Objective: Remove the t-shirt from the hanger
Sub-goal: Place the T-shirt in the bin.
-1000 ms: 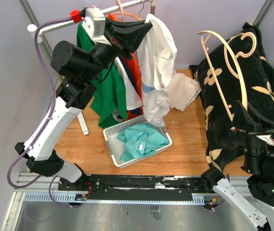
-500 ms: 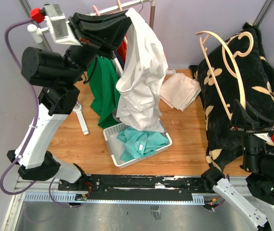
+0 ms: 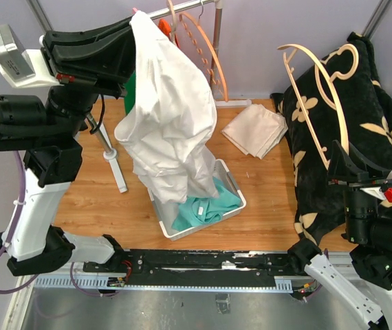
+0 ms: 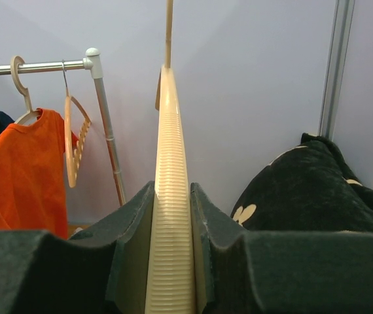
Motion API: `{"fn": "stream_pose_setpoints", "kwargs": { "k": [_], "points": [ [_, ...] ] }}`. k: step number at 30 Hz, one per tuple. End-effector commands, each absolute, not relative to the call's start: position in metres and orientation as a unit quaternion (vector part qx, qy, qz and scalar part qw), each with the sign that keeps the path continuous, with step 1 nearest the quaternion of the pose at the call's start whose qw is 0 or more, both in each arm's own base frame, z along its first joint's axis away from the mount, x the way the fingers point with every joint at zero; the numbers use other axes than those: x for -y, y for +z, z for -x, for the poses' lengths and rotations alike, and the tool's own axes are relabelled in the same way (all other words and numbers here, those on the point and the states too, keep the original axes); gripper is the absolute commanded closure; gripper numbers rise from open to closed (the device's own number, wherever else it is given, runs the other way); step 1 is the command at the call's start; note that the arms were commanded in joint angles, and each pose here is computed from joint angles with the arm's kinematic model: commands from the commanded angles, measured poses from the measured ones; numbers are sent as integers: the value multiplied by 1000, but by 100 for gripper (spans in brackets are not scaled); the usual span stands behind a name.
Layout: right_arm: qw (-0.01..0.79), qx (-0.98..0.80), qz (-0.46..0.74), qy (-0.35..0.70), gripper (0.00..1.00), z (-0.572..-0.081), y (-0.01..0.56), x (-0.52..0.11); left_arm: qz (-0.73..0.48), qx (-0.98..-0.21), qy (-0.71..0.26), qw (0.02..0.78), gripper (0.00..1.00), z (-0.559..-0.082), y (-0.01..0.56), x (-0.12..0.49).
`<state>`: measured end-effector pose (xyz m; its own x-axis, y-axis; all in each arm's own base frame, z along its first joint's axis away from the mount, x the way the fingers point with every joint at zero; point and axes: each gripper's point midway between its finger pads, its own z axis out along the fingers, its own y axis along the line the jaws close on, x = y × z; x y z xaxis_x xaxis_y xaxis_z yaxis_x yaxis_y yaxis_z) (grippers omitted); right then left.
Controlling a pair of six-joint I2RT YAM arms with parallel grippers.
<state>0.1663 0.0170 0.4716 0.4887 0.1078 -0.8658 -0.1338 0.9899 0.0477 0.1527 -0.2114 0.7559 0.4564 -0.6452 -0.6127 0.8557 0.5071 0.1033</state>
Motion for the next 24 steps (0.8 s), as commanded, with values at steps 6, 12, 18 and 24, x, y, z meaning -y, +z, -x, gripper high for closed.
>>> {"fn": "stream_pose_setpoints", "kwargs": {
  "k": [6,12,18,24],
  "points": [
    [870,-484,6,90,99,-166,480,-21,-182,-300,-469,811,100,-168,713,217],
    [869,-487,7,86,99,-168,476,-21,-182,-351,-483,782,99,-198,665,247],
    [868,-491,9,79,99,-170,473,-22,-186,-389,-498,752,99,-208,618,268],
    [866,-494,11,77,99,-176,470,-26,-181,-433,-501,727,100,-199,573,272]
  ]
}}
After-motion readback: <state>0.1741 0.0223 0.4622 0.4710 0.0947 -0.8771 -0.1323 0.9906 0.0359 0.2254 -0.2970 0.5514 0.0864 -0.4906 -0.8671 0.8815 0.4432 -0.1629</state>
